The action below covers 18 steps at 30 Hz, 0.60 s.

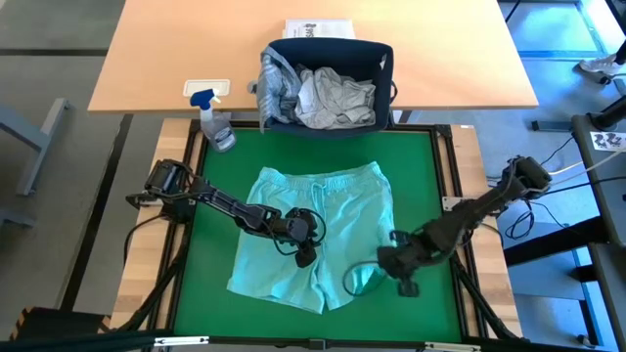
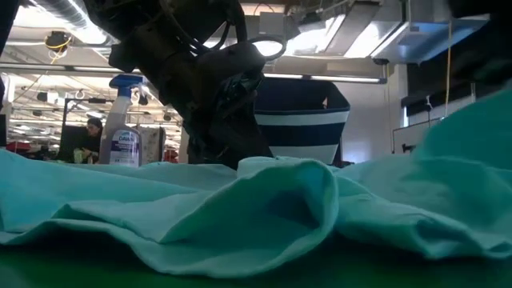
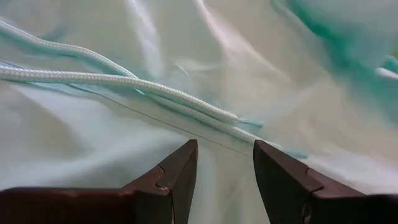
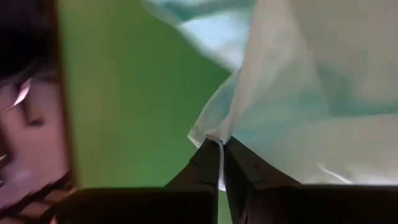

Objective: Fold laundry
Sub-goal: Fold the blue short

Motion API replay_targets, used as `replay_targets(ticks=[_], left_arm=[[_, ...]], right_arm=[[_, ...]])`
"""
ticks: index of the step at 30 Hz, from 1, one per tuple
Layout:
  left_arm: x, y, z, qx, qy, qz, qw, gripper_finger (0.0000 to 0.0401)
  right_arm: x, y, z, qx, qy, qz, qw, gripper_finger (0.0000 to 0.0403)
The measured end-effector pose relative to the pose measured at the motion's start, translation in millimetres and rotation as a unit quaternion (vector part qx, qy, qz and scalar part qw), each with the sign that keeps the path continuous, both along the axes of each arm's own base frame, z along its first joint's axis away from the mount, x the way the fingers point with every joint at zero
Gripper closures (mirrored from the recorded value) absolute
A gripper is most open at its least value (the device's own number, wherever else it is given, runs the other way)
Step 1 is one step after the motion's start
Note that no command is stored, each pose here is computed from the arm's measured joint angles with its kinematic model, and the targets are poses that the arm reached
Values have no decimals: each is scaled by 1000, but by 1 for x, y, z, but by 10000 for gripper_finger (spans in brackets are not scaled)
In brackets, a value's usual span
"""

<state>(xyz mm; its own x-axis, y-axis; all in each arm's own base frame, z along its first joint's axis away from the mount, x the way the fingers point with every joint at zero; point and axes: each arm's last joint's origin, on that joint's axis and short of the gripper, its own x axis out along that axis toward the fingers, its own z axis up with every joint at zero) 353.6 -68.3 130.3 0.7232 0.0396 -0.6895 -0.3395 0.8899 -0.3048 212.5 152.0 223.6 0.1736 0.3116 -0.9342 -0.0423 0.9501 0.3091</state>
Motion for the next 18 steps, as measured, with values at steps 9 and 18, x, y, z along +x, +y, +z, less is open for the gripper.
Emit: replay_targets(ticks=[9,18], left_arm=[[0,0,0,-2,0,-2,1000,250],[-5,-4,18,-79,-1,-48,996,250]], right_arm=[[-33,51,-16,-5,47,-52,997,378],[-31,57,-27,7,115,-58,992,303]])
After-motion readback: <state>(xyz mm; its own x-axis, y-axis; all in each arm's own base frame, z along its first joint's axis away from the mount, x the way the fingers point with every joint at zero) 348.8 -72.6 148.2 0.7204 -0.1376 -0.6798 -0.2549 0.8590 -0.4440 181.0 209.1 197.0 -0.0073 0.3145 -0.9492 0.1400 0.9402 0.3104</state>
